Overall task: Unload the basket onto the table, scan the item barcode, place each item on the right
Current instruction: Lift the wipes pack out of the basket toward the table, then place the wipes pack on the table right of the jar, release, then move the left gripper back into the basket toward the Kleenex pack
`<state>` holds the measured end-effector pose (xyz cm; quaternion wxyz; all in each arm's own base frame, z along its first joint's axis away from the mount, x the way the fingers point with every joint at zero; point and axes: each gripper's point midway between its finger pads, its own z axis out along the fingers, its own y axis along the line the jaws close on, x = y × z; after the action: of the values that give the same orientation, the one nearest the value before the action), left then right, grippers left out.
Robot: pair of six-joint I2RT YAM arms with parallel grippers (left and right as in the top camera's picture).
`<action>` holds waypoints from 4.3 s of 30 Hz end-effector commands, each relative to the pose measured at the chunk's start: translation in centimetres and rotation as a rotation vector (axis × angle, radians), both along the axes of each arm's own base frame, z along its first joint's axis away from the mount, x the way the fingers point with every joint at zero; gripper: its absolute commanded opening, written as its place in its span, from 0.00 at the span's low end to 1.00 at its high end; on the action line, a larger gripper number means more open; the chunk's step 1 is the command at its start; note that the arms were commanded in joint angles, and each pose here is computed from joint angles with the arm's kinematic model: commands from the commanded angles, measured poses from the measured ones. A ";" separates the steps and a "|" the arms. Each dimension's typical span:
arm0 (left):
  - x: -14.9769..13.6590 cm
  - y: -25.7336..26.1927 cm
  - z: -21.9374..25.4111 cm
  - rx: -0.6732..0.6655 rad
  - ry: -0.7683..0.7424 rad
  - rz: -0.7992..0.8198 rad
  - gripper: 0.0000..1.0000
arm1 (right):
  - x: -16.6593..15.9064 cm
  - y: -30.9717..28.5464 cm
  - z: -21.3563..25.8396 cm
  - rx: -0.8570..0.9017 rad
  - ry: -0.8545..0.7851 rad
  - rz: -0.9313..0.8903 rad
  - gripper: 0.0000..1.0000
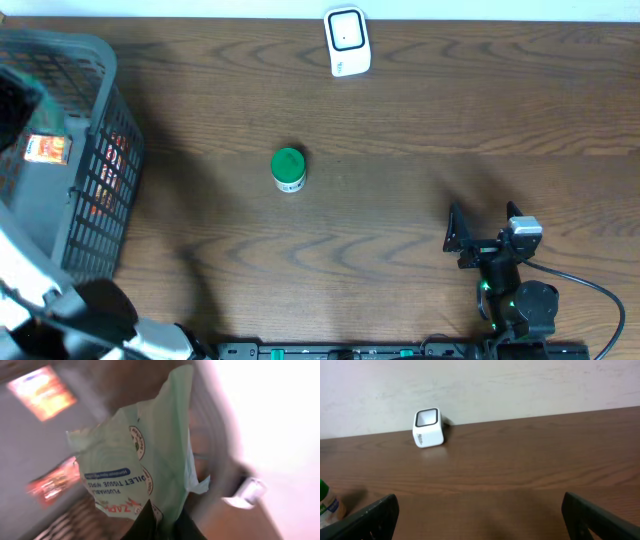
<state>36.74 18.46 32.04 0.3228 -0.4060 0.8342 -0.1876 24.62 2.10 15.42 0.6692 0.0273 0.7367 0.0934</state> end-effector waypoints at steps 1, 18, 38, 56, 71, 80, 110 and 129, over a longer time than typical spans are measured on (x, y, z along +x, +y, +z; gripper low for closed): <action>-1.1 -4.6 7.6 0.015 -0.255 -0.158 0.07 | 0.0 0.2 -0.1 -0.015 0.003 0.012 0.99; -4.8 -19.6 13.7 0.060 -0.699 -0.904 0.07 | 0.0 0.2 -0.1 -0.015 0.003 0.012 0.99; -4.4 -34.1 0.4 -0.295 -0.815 -1.502 0.07 | 0.0 0.2 -0.1 -0.015 0.003 0.012 0.99; -5.2 -45.9 -15.6 -0.548 -0.401 -1.761 0.07 | 0.0 0.2 -0.1 -0.015 0.003 0.012 0.99; -5.6 -45.7 -26.0 -0.395 -0.099 -1.824 0.07 | 0.0 0.2 -0.1 -0.015 0.003 0.012 0.99; -3.0 -44.8 -28.8 -0.231 0.063 -1.705 0.41 | 0.0 0.2 -0.1 -0.015 0.003 0.012 0.99; -1.3 -13.7 6.6 0.534 -0.232 -0.061 0.98 | 0.0 0.2 -0.1 -0.015 0.003 0.012 0.99; -5.4 7.4 -4.5 0.333 0.179 0.568 0.98 | 0.0 0.2 -0.1 -0.015 0.003 0.012 0.99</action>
<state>30.42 24.75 29.90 0.3751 -0.5601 0.7340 0.0827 24.62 2.10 15.43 0.6693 0.0273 0.7366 0.0934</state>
